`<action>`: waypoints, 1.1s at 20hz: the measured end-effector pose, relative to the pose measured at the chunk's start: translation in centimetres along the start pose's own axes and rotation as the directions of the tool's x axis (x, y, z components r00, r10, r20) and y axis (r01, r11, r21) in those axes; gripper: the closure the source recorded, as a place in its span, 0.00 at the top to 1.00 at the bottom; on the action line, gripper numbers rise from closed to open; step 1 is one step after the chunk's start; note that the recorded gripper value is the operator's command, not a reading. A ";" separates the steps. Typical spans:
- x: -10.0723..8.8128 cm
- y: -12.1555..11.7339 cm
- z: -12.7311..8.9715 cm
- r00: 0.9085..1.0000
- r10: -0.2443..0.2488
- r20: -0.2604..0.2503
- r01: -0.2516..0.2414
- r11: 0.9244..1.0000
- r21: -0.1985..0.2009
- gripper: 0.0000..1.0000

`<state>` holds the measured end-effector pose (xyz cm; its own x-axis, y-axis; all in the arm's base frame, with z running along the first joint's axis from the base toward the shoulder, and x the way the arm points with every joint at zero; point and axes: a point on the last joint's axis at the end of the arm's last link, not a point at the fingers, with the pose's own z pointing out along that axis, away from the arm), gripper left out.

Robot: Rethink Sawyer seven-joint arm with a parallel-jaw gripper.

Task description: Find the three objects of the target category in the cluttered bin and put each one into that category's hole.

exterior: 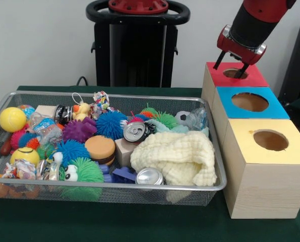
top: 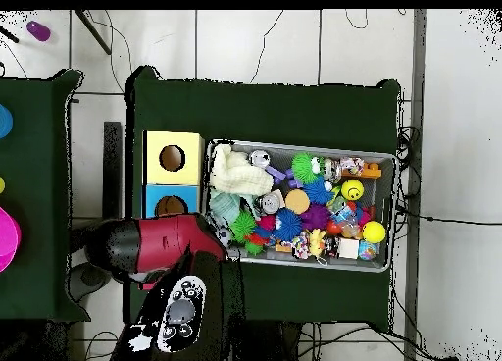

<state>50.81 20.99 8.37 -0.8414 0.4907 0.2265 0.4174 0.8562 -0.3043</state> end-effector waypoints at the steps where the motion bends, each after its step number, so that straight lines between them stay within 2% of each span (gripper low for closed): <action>1: 0.0 0.0 0.0 1.000 0.000 0.000 0.000 1.000 0.000 1.00; 11: 0.0 0.0 0.0 1.000 0.000 0.000 0.000 1.000 0.000 1.00; 14: -0.1 0.0 -0.1 1.000 0.008 -0.016 -0.008 1.000 -0.003 1.00; 16: -0.3 -0.1 -0.4 0.999 0.022 -0.041 -0.022 1.000 -0.010 1.00; 18: -1.1 -0.6 -1.4 0.992 0.059 -0.110 -0.063 0.998 -0.026 1.00; 20: -1.5 -1.0 -2.0 0.986 0.077 -0.145 -0.083 0.996 -0.032 1.00; 22: -2.4 -1.8 -3.5 0.967 0.112 -0.228 -0.125 0.991 -0.041 1.00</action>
<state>53.29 18.80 11.58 -0.6886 0.6076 0.3958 0.5327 0.7942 -0.2923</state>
